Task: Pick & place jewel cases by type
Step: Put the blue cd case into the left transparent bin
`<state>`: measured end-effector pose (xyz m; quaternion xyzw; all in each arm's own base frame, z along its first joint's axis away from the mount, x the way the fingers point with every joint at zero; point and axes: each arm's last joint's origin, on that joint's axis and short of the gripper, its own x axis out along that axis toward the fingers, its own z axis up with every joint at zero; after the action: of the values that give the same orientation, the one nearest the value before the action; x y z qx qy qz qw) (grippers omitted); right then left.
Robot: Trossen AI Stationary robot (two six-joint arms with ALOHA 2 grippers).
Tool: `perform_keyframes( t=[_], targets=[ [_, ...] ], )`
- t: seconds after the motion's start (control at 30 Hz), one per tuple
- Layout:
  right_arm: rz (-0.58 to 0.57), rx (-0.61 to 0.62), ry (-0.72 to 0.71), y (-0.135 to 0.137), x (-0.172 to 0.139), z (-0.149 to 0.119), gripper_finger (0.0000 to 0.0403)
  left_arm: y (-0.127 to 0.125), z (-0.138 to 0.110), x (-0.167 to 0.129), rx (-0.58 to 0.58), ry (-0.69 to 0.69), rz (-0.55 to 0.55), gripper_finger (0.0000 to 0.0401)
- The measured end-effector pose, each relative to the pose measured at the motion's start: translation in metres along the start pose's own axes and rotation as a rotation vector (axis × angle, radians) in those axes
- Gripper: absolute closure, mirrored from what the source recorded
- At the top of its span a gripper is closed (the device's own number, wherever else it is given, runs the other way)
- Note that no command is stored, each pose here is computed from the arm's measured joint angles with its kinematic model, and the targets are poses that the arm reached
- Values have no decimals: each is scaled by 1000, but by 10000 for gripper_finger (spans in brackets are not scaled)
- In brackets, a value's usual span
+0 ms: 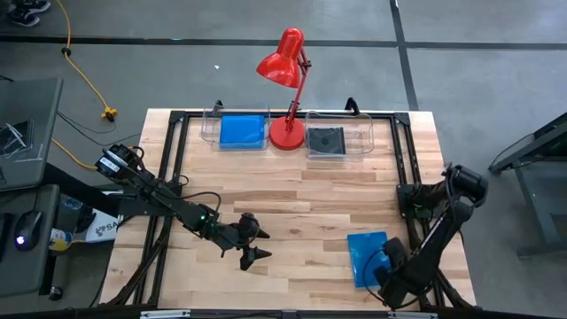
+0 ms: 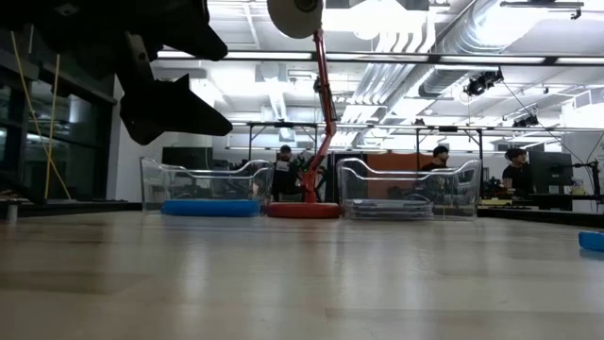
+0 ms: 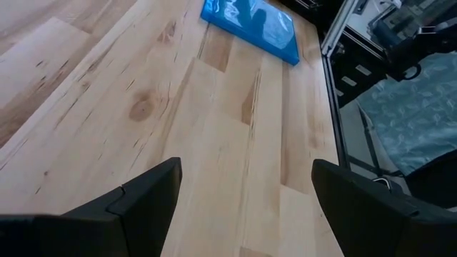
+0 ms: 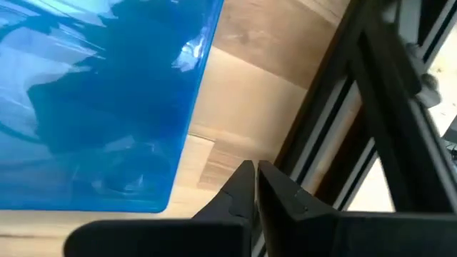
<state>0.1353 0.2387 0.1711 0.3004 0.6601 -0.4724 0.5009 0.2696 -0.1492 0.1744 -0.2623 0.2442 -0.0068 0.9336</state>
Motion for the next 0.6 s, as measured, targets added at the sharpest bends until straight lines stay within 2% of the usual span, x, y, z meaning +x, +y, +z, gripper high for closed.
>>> perform_keyframes(
  t=[0.53,0.6],
  targets=[
    [5,14,54,20,22,-3,403,-1,-1,0,10,19,-18,89],
    [56,22,83,25,27,-2,403,-1,-1,0,9,22,-22,89]
  ],
)
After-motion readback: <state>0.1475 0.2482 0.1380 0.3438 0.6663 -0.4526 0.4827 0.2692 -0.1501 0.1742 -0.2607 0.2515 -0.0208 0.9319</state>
